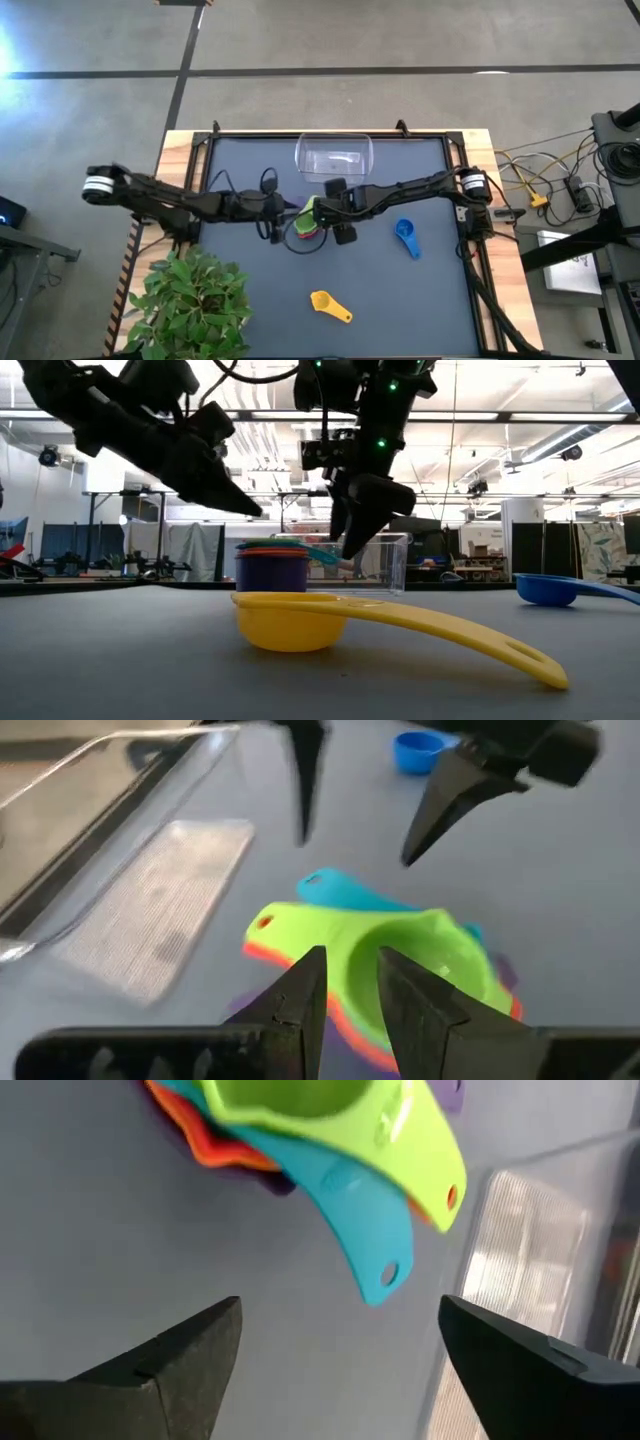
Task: Nest measuring cups in basket
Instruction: Move the nested measuring cups to the center of the table
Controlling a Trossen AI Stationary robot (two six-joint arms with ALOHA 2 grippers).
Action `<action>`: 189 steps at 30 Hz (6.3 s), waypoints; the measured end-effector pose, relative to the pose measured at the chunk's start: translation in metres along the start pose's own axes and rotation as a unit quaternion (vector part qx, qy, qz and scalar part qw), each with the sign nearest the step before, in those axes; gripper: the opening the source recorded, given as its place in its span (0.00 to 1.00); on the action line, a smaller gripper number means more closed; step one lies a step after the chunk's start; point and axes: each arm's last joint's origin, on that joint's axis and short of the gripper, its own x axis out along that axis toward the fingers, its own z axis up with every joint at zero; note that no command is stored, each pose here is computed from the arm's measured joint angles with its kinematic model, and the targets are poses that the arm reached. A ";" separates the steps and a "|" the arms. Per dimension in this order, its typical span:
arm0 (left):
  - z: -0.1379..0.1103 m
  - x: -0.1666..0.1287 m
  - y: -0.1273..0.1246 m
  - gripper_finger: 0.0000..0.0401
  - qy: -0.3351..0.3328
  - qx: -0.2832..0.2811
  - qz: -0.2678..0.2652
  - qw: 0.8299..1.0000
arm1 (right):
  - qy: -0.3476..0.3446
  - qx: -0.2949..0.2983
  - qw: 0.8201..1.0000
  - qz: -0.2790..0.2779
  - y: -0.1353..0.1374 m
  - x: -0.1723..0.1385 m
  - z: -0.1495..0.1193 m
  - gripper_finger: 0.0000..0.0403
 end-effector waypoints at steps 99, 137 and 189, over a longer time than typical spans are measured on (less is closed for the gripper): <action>-0.024 0.065 0.047 0.19 0.072 -0.114 0.039 0.990 | -0.070 0.032 0.982 0.171 -0.003 -0.021 -0.014 0.06; 0.011 0.034 0.041 0.19 -0.021 -0.065 -0.098 0.993 | -0.048 0.018 0.990 0.134 -0.002 -0.031 -0.021 0.20; -0.016 -0.039 0.038 0.19 -0.159 -0.105 -0.089 0.978 | -0.135 0.048 0.977 0.161 -0.024 0.030 -0.016 0.65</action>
